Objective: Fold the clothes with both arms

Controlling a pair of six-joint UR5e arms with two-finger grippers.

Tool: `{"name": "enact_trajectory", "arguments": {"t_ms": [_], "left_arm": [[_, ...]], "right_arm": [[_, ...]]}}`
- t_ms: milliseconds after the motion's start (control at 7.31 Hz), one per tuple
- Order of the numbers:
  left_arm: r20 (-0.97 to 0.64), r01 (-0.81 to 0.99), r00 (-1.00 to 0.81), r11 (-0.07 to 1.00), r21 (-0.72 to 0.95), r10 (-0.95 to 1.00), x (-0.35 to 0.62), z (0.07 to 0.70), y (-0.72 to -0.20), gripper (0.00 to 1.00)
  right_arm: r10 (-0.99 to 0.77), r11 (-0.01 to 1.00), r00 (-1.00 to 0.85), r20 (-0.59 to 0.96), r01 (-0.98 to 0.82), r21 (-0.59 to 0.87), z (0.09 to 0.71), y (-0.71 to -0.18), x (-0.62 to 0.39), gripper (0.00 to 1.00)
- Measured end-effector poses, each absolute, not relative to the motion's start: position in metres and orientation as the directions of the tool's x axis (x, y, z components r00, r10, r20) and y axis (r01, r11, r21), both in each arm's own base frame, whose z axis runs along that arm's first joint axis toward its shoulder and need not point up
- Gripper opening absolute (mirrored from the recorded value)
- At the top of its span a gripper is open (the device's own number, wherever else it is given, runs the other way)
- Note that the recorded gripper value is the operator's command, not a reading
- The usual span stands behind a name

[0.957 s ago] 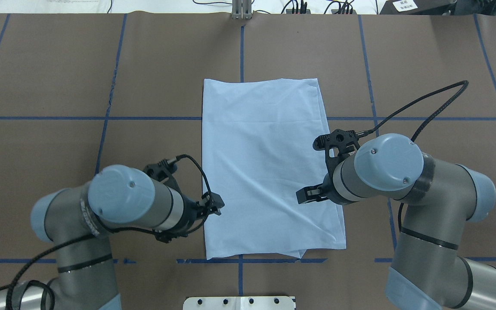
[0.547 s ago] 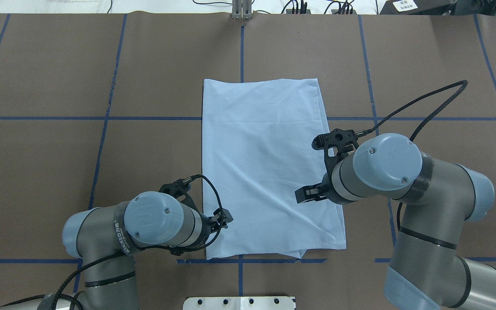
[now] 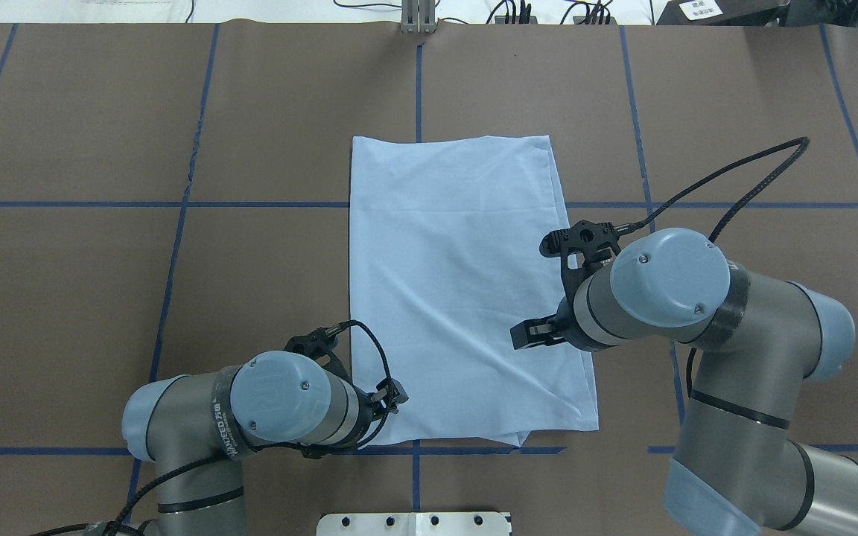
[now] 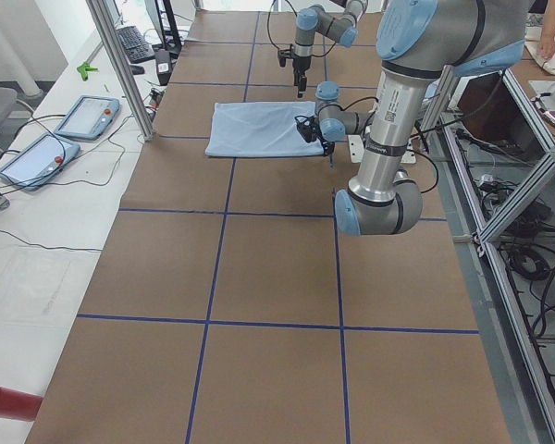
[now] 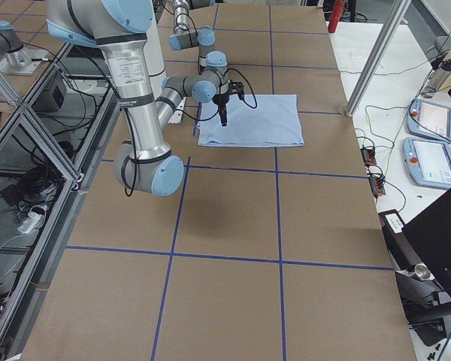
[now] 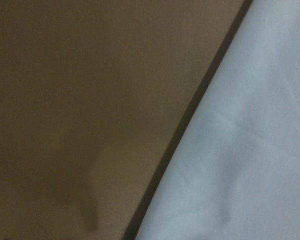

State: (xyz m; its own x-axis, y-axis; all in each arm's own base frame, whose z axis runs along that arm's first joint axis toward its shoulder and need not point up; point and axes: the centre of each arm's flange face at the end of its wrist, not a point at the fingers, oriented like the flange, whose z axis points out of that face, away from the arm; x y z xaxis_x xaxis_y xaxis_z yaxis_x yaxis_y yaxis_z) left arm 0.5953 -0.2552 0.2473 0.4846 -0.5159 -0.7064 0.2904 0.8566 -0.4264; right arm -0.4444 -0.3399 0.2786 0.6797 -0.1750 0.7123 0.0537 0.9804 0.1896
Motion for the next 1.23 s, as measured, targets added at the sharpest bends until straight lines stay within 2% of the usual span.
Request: {"name": "enact_trajectory", "arguments": {"t_ms": [410,1094,1231], "left_arm": [[-0.709,0.283,0.482,0.857,-0.43,-0.515,0.5949,0.2428,-0.2505,0.65],[-0.702,0.287,0.485,0.853,-0.435,-0.521,0.5959,0.2467,-0.25,0.65],[-0.703,0.286,0.485,0.854,-0.435,-0.521,0.596,0.2457,-0.2499,0.62]], "right_arm": [[-0.173,0.981,0.68,0.712,0.051,0.19,0.2787,-0.3414,-0.4433,1.0],[-0.17,0.981,0.681,0.712,0.045,0.191,0.2786,-0.3444,-0.4409,1.0],[-0.169,0.981,0.682,0.712,0.043,0.191,0.2786,-0.3451,-0.4404,1.0]]}}
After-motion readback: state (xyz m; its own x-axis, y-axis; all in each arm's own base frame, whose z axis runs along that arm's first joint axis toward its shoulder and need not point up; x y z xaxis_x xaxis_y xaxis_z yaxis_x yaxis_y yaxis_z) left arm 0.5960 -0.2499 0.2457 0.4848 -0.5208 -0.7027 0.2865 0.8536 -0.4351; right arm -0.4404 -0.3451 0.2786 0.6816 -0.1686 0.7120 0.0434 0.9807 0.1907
